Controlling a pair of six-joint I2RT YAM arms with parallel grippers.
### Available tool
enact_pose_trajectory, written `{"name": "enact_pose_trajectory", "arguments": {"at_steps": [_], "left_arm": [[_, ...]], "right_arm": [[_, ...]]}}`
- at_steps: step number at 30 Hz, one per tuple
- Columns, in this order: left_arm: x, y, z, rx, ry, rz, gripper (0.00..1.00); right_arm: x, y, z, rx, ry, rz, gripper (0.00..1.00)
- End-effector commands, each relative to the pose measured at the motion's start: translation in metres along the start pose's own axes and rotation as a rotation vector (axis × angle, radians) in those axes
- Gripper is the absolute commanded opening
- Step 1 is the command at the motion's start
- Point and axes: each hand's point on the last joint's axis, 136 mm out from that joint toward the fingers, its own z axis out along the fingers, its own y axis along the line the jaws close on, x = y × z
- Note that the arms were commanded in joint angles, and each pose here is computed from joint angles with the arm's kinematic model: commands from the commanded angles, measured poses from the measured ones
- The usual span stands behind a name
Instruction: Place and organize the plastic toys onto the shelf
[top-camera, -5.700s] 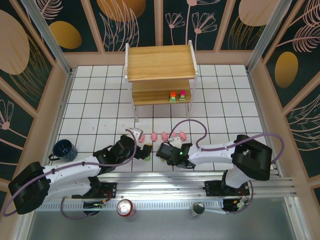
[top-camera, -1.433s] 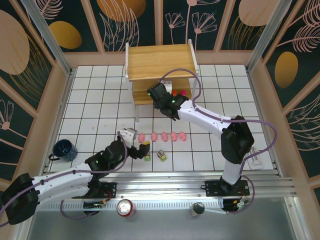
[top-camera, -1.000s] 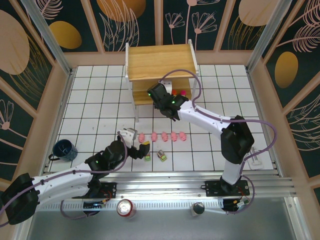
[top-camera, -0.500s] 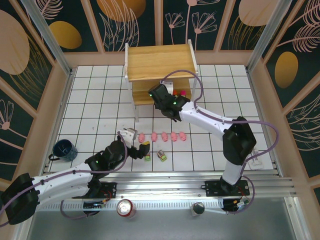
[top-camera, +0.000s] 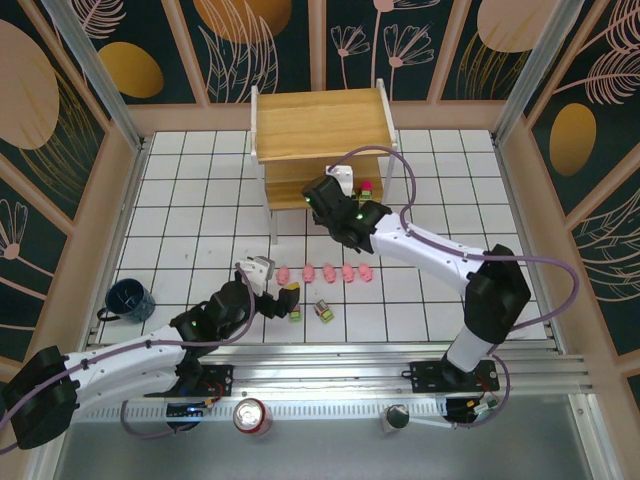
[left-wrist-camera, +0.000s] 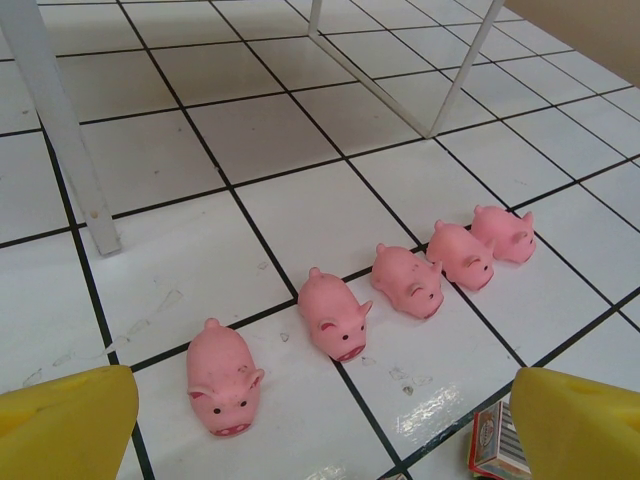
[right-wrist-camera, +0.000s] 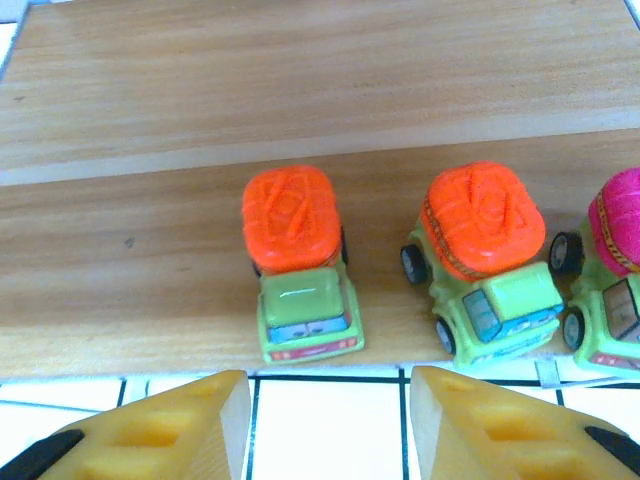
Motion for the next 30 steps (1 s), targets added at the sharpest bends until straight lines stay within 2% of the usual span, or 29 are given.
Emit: {"name": "enact_pose_trajectory", "arguments": {"at_steps": [1, 10, 21, 30], "left_arm": [[-0.004, -0.004, 0.000, 0.020, -0.025, 0.009, 0.95], [-0.004, -0.004, 0.000, 0.018, -0.019, 0.010, 0.96], [0.007, -0.006, 0.005, 0.017, 0.048, -0.002, 0.95], [0.013, -0.003, 0.005, -0.007, 0.088, -0.034, 0.94]], "right_arm": [[0.001, 0.000, -0.019, -0.001, -0.023, 0.016, 0.47], [0.038, 0.002, -0.043, -0.041, 0.034, -0.037, 0.47], [0.121, -0.010, -0.060, -0.109, 0.173, -0.155, 0.45], [0.170, -0.012, -0.073, -0.167, 0.246, -0.238, 0.45]]}}
